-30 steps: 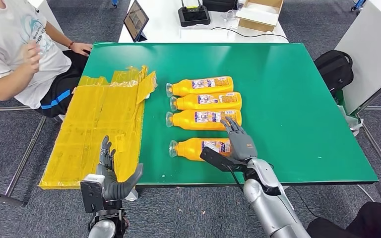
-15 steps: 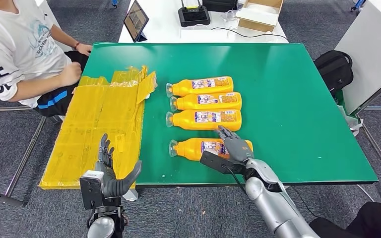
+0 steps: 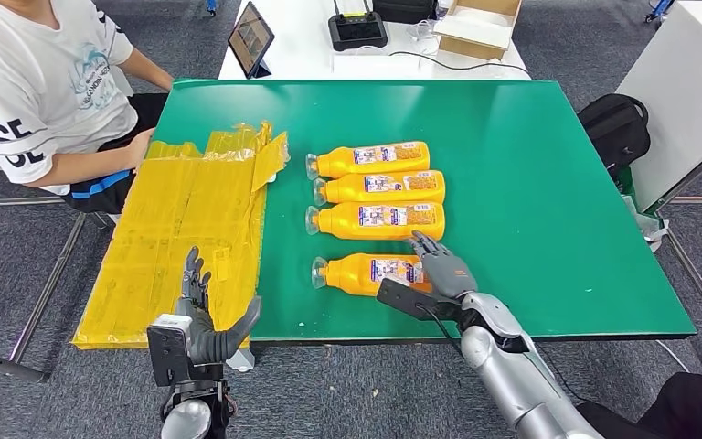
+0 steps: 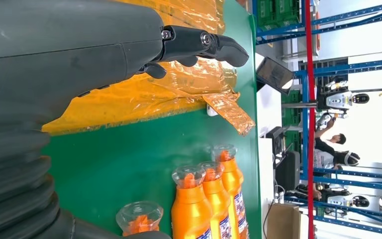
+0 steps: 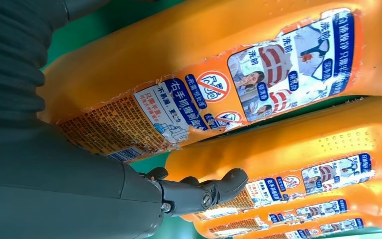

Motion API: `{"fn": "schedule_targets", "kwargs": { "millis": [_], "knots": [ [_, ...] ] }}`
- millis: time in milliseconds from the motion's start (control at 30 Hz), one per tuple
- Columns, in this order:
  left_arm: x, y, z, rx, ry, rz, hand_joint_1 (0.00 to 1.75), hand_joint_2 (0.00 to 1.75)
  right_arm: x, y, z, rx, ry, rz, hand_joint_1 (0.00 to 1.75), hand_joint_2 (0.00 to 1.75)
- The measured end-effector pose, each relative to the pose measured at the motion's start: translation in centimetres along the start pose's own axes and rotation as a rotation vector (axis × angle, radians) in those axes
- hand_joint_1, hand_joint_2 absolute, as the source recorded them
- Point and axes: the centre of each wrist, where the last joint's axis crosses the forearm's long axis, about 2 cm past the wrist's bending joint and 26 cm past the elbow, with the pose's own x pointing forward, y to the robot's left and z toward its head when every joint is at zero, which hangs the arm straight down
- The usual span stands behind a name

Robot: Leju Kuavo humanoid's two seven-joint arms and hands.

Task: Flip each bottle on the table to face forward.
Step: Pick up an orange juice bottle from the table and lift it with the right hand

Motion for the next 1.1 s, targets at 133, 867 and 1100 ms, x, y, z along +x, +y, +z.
{"fn": "schedule_targets", "kwargs": {
  "millis": [133, 867, 1100],
  "knots": [
    [0.0, 0.0, 0.0, 0.0, 0.0, 0.0, 0.0, 1.75, -0.1, 0.0, 0.0, 0.002, 0.002, 0.004, 0.0, 1.75],
    [-1.1, -0.5, 0.1, -0.021, 0.077, 0.024, 0.0, 1.75, -3.5, -2.7, -0.3, 0.133, 0.119, 0.06, 1.75, 1.75],
    [-1.4, -0.6, 0.2, -0.022, 0.103, 0.038, 0.0, 1.75, -4.3, -3.2, -0.4, 0.145, 0.131, 0.042, 1.75, 1.75]
  ]
}}
